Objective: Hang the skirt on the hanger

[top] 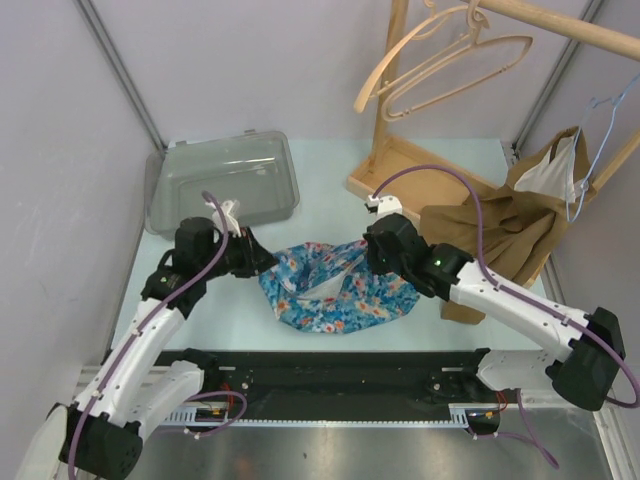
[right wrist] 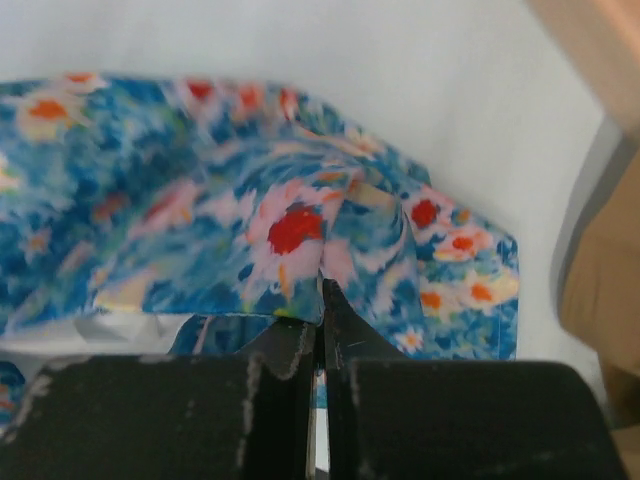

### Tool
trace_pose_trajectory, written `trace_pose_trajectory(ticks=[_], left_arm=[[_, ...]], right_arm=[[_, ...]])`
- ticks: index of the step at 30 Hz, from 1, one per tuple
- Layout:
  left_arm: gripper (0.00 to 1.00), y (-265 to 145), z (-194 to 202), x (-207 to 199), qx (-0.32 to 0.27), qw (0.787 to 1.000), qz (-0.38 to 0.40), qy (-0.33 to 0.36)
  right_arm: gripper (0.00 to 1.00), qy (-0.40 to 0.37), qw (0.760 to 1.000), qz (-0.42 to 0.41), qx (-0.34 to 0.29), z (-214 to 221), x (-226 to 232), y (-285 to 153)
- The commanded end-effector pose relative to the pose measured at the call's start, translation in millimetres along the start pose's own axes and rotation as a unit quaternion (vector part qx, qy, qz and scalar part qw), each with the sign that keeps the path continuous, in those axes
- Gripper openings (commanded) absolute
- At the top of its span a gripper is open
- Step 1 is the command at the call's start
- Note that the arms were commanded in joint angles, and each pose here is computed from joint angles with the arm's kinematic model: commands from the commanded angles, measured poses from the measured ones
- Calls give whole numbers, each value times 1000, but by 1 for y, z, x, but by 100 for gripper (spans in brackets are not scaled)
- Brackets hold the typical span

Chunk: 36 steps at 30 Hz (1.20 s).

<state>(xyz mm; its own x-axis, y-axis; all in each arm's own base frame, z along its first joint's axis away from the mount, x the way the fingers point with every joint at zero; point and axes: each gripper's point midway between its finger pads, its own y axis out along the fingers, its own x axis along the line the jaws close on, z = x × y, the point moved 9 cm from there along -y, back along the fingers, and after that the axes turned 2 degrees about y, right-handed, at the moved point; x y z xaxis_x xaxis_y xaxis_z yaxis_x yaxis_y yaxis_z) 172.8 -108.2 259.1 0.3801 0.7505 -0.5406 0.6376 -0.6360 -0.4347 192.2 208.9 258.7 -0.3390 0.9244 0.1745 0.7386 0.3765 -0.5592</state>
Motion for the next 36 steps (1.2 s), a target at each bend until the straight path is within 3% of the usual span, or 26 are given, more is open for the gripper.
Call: trace_pose_trajectory(ticks=[1, 2, 3, 4, 7, 12, 19, 25, 30, 32, 36], left_arm=[[36, 16, 16, 9, 14, 999, 15, -27], [45, 17, 19, 12, 19, 999, 9, -29], [63, 18, 24, 17, 22, 999, -7, -34], [67, 19, 27, 19, 24, 999, -14, -35], [75, 19, 37, 29, 28, 997, -50, -45], [74, 27, 54, 42, 54, 992, -84, -82], [60, 12, 42, 37, 32, 988, -122, -84], [39, 3, 28, 32, 17, 987, -144, -74], [18, 3, 21, 33, 14, 984, -167, -63], [0, 4, 17, 33, 13, 985, -165, -57], [0, 5, 8, 29, 19, 987, -154, -33]], right_arm=[[0, 26, 1000, -14, 7, 4, 5, 4], [0, 25, 1000, -17, 9, 4, 5, 6], [0, 22, 1000, -16, 11, 4, 5, 8], [0, 25, 1000, -16, 9, 3, 4, 10], [0, 28, 999, -24, 10, 1, 2, 11], [0, 22, 999, -32, 12, 0, 2, 9], [0, 17, 1000, -23, 13, 2, 0, 10], [0, 12, 1000, -27, 9, 1, 1, 12], [0, 7, 1000, -24, 8, 0, 0, 14], [0, 7, 1000, -23, 5, -1, -1, 14], [0, 8, 1000, -20, -7, -6, -5, 11]])
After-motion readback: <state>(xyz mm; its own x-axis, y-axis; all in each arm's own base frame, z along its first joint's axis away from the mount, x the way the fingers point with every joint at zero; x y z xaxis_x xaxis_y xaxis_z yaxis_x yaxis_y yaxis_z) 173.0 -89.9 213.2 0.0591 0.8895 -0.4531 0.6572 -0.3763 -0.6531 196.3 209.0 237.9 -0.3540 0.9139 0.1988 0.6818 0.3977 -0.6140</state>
